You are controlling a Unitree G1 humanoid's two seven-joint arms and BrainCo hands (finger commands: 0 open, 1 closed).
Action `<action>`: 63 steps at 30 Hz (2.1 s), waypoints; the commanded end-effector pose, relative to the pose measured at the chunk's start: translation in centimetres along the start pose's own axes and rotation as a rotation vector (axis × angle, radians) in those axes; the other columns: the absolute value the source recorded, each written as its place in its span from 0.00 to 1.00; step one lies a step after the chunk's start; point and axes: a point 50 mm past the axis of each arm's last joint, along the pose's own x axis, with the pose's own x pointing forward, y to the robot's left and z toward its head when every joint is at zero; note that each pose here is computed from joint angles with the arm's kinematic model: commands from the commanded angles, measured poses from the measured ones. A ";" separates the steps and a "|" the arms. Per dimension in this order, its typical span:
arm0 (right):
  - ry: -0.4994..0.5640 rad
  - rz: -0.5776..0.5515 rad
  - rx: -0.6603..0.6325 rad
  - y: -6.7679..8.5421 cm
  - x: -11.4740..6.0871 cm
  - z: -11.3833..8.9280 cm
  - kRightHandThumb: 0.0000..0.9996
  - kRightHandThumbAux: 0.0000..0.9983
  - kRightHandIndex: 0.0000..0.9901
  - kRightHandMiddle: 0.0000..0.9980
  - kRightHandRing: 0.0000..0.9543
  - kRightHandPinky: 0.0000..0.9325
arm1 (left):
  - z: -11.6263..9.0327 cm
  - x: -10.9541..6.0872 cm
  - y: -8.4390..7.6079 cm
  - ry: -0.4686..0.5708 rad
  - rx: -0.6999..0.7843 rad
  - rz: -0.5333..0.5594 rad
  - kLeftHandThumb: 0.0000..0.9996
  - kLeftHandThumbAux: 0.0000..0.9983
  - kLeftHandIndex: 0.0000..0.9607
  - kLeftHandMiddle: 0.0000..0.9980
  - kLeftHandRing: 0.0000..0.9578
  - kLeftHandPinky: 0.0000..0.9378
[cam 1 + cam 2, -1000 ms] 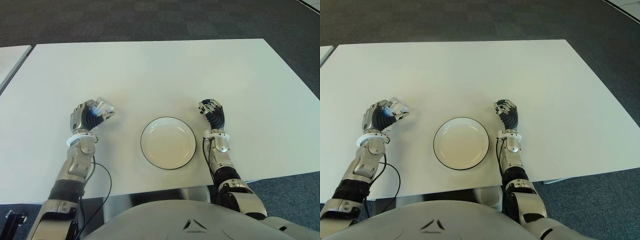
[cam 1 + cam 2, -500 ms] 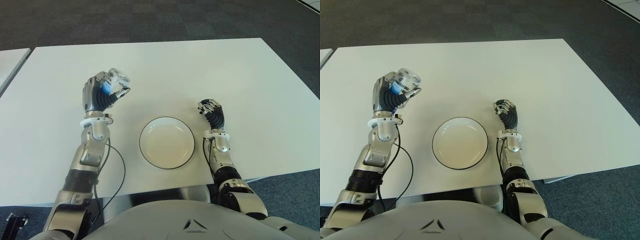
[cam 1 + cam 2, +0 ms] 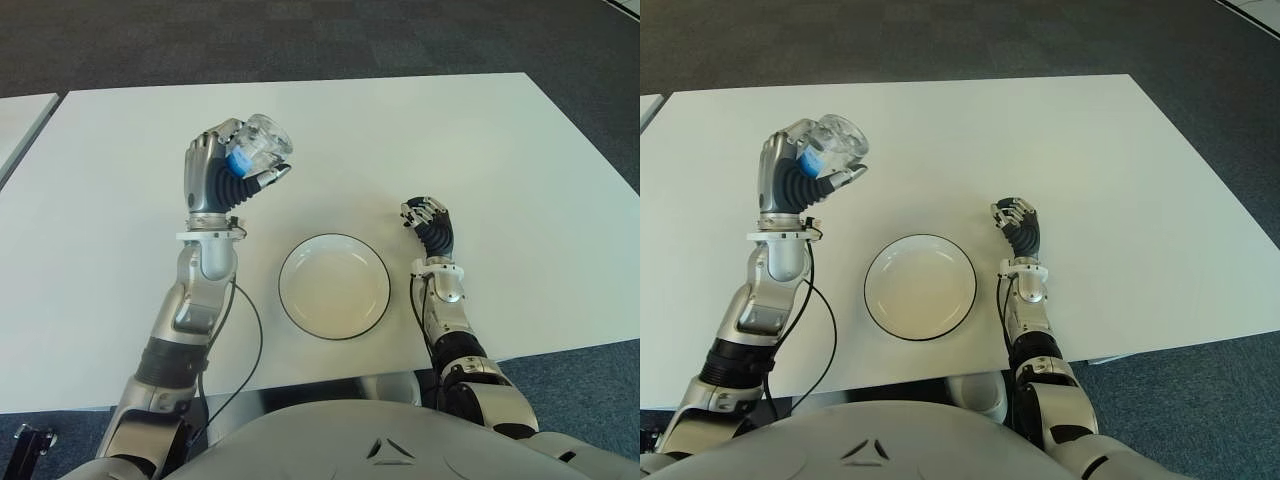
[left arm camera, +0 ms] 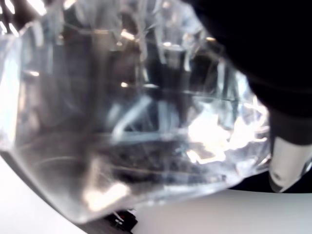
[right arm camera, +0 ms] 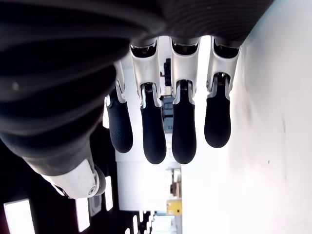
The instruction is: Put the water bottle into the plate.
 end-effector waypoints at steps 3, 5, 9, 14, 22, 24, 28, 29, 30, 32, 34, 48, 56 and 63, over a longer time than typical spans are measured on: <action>0.025 0.009 -0.004 0.0 0.1 -0.2 0.71 0.73 0.43 0.49 0.52 0.59 | 1.4 -0.5 -1.1 -0.129 0.037 -0.032 0.75 0.70 0.46 0.89 0.93 0.90; 0.026 0.012 -0.008 0.1 0.1 -0.2 0.71 0.73 0.43 0.48 0.53 0.59 | 1.5 -0.5 -1.7 -0.184 0.065 -0.070 0.75 0.70 0.46 0.89 0.93 0.91; 0.027 0.015 -0.006 0.1 0.2 -0.2 0.71 0.73 0.43 0.49 0.53 0.59 | 1.8 -0.9 -2.9 -0.237 0.093 -0.151 0.75 0.70 0.46 0.89 0.93 0.92; 0.024 0.016 0.002 0.1 0.2 -0.2 0.71 0.73 0.43 0.49 0.53 0.60 | 2.4 -2.3 -4.4 -0.257 0.077 -0.256 0.75 0.70 0.46 0.89 0.92 0.91; 0.017 0.015 0.000 0.2 0.1 -0.2 0.71 0.73 0.43 0.49 0.53 0.60 | 3.0 -3.3 -5.6 -0.296 0.065 -0.399 0.75 0.70 0.46 0.88 0.92 0.92; 0.016 0.015 0.000 0.3 0.1 -0.2 0.71 0.73 0.43 0.49 0.54 0.60 | 3.0 -3.5 -5.8 -0.308 0.070 -0.421 0.74 0.70 0.46 0.88 0.92 0.92; 0.017 0.016 0.003 0.3 0.0 -0.2 0.71 0.73 0.43 0.49 0.53 0.60 | 2.2 -4.5 -7.2 -0.333 0.091 -0.477 0.74 0.70 0.46 0.88 0.92 0.93; 0.016 0.015 0.004 0.3 0.0 -0.2 0.71 0.73 0.43 0.49 0.53 0.60 | 2.0 -4.9 -7.5 -0.342 0.091 -0.487 0.74 0.70 0.46 0.88 0.92 0.93; 0.015 0.014 0.005 0.3 0.0 -0.2 0.71 0.73 0.43 0.49 0.53 0.60 | 1.9 -5.1 -7.6 -0.349 0.091 -0.492 0.74 0.70 0.46 0.88 0.92 0.93; 0.013 0.014 0.006 0.4 -0.1 -0.2 0.71 0.73 0.43 0.49 0.53 0.60 | 1.9 -5.3 -7.7 -0.359 0.089 -0.499 0.74 0.70 0.46 0.88 0.92 0.94; 0.013 0.015 0.008 0.4 -0.2 -0.2 0.71 0.73 0.43 0.49 0.53 0.60 | 1.9 -5.6 -7.8 -0.362 0.086 -0.514 0.74 0.70 0.46 0.88 0.92 0.94; 0.025 0.007 0.021 0.5 -0.2 -0.4 0.71 0.73 0.43 0.49 0.53 0.59 | 1.0 -7.7 -8.8 -0.271 0.075 -0.670 0.74 0.70 0.46 0.89 0.93 0.95; 0.026 -0.004 0.019 0.5 -0.3 -0.4 0.71 0.73 0.43 0.49 0.53 0.59 | 0.4 -8.2 -9.0 -0.181 0.066 -0.788 0.74 0.70 0.46 0.88 0.92 0.92; 0.023 -0.002 0.033 0.4 -0.3 -0.4 0.71 0.73 0.43 0.49 0.53 0.59 | 0.0 -8.7 -9.3 -0.060 0.062 -0.928 0.75 0.70 0.46 0.86 0.89 0.87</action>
